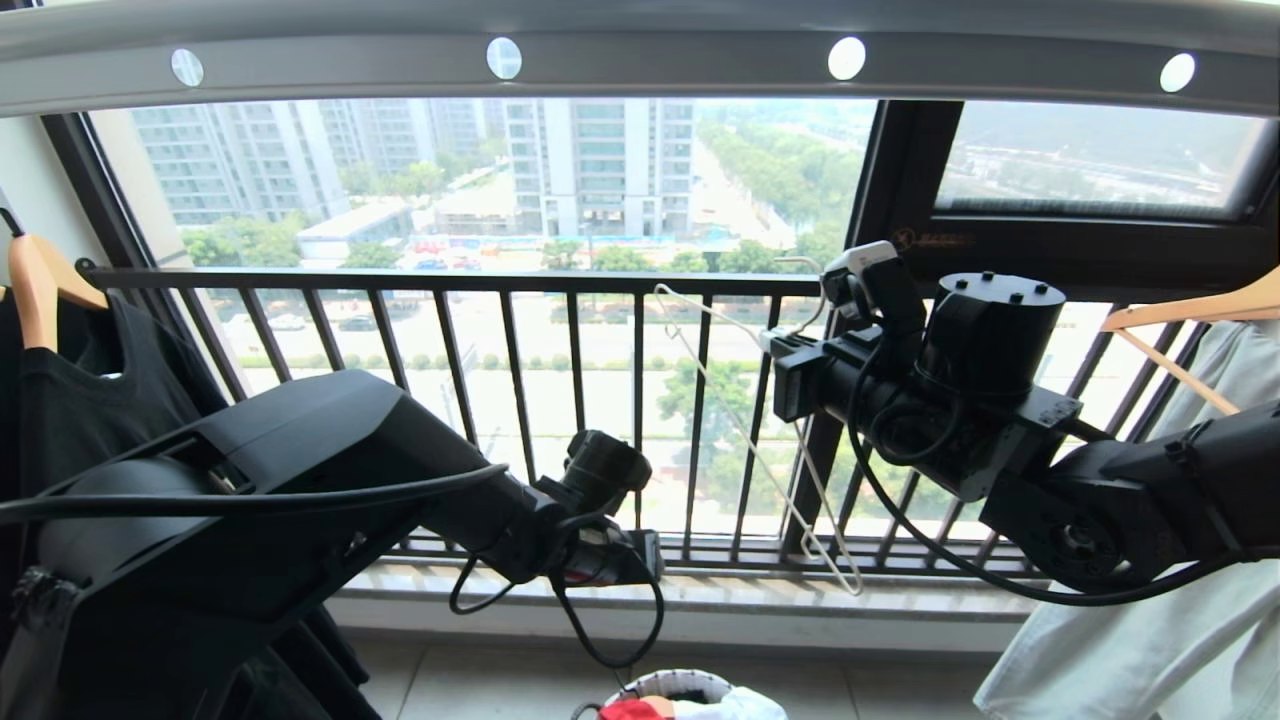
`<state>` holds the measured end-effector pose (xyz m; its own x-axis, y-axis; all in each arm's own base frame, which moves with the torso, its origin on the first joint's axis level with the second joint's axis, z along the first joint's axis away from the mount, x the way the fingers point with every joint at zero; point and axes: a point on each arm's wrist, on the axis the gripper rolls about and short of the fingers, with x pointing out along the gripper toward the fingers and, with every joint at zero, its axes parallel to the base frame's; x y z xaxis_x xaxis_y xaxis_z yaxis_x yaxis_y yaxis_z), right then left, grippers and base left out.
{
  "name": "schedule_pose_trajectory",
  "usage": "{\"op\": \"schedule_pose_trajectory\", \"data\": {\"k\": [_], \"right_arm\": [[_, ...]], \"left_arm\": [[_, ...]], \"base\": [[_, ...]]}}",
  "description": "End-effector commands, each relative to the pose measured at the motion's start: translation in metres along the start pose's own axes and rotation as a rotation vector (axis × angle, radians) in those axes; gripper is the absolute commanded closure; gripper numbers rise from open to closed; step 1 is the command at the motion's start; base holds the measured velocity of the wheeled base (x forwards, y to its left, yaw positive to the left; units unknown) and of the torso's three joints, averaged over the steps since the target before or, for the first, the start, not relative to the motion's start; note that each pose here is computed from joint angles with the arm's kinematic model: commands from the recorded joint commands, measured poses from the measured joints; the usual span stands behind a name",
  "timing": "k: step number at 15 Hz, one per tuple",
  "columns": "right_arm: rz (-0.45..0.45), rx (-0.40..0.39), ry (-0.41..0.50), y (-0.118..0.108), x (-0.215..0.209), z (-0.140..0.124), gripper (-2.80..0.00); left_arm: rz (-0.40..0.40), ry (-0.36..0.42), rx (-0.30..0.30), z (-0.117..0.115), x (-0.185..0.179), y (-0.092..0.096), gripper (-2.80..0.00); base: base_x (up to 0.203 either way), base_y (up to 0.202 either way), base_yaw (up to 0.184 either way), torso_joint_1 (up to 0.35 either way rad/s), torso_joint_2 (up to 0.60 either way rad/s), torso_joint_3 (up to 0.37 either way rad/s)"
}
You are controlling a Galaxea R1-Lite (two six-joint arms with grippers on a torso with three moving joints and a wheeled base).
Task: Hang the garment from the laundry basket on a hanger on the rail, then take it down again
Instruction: Put clothes in the basket, then hang the clothes rack on the clothesline
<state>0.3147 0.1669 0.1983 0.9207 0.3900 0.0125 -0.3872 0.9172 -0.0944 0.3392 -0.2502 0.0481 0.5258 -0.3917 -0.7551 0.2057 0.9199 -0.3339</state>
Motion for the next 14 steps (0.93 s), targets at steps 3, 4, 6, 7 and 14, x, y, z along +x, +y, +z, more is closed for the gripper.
{"op": "schedule_pose_trajectory", "data": {"k": [3, 4, 6, 7, 14], "right_arm": [[0.000, 0.000, -0.006, 0.000, 0.000, 0.001, 0.00], [0.001, 0.000, -0.004, 0.000, 0.000, 0.000, 0.00], [-0.001, -0.001, -0.003, 0.000, 0.001, 0.000, 0.00], [0.001, -0.002, -0.001, 0.000, 0.000, -0.001, 0.00], [0.005, -0.006, 0.025, 0.001, -0.003, -0.008, 0.00]], "left_arm": [[-0.001, -0.003, -0.003, 0.001, -0.002, 0.000, -2.80], [-0.002, -0.001, -0.001, 0.000, -0.002, -0.001, -0.87], [-0.004, -0.007, -0.003, 0.002, -0.004, -0.001, 0.00], [-0.006, -0.008, -0.002, 0.002, -0.004, -0.002, 0.00], [-0.023, -0.032, -0.007, 0.007, -0.016, -0.006, 0.00]], "base": [[0.000, 0.000, 0.000, 0.000, 0.00, 0.000], [0.000, 0.000, 0.000, 0.000, 0.00, 0.000], [0.000, 0.000, 0.000, 0.000, 0.00, 0.000], [0.000, 0.000, 0.000, 0.000, 0.00, 0.000], [0.000, 0.000, 0.000, 0.000, 0.00, 0.000]]}}
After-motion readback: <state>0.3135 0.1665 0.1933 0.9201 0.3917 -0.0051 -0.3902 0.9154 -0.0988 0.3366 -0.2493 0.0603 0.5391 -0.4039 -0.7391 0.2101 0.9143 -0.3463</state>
